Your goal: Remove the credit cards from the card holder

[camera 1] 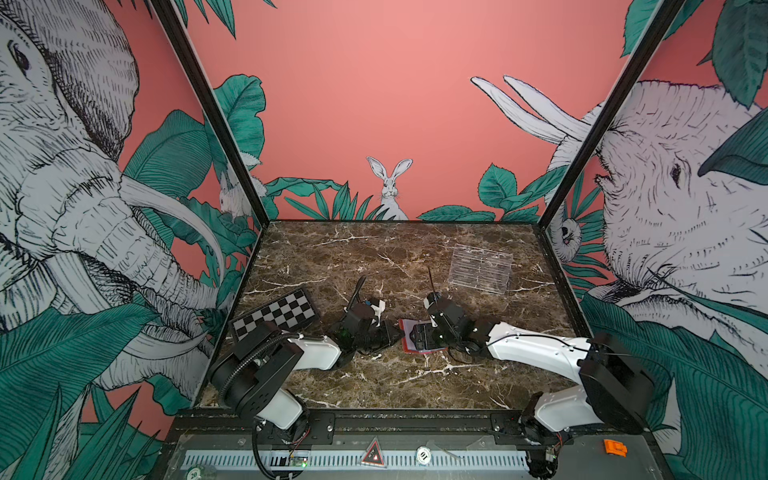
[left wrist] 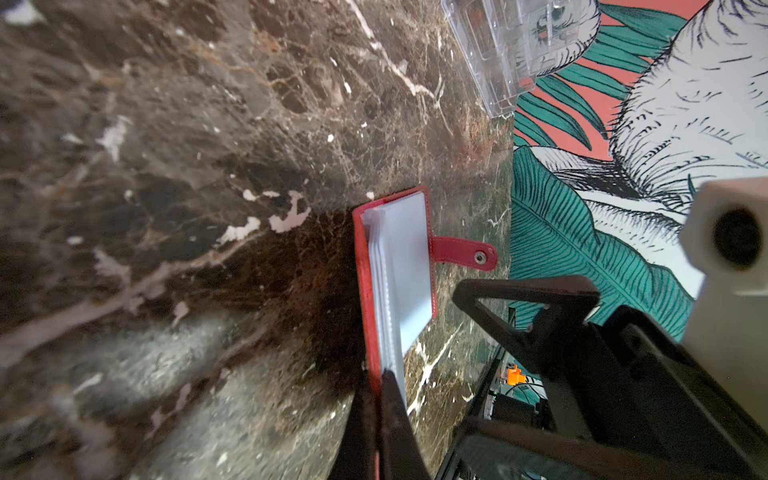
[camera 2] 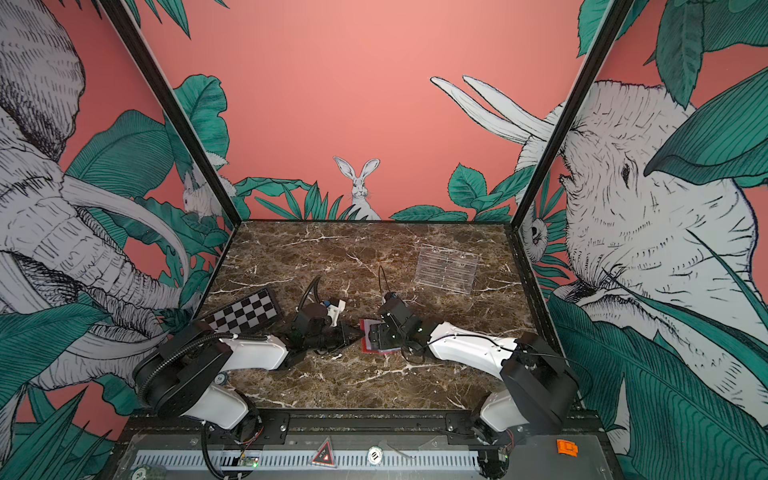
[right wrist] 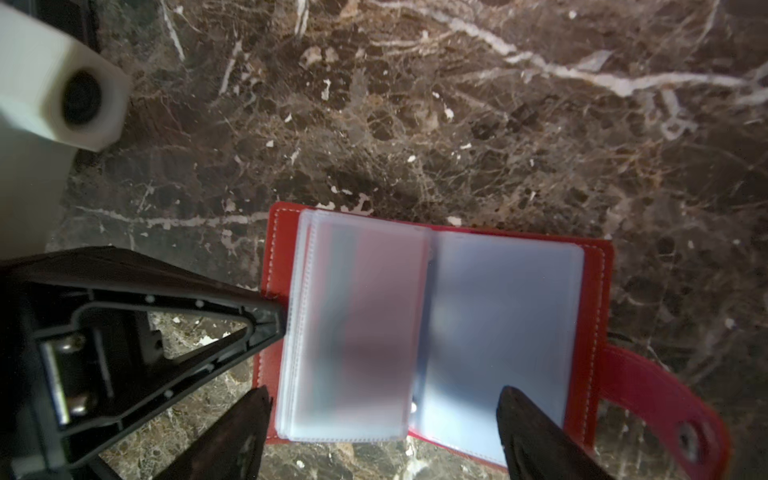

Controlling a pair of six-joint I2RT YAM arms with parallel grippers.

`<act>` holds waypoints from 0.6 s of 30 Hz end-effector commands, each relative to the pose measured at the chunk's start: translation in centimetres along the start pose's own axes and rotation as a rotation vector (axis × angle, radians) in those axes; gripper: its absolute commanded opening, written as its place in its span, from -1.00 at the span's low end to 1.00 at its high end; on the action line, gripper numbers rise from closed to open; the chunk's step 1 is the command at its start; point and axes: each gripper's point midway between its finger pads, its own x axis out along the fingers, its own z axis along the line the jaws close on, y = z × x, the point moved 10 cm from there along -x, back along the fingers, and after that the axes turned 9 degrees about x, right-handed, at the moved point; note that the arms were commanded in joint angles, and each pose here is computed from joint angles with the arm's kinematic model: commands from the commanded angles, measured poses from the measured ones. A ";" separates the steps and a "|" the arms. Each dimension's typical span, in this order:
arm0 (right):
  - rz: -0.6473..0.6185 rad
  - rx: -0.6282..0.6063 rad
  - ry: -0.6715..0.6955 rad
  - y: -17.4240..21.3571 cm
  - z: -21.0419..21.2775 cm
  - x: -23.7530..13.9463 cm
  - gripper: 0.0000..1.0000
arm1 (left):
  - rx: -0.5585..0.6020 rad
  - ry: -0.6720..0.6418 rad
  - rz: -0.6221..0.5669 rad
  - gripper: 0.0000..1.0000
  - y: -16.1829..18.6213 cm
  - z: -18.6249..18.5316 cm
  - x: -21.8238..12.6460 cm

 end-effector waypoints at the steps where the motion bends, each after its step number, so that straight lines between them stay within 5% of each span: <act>1: -0.001 -0.007 -0.046 0.0 0.5 0.5 0.70 | 0.030 0.041 -0.026 -1.00 -0.8 -1.1 -0.3; 18: 0.046 0.010 0.005 0.8 -0.4 2.0 0.59 | 0.028 0.035 -0.021 -1.00 -0.7 -1.0 -0.3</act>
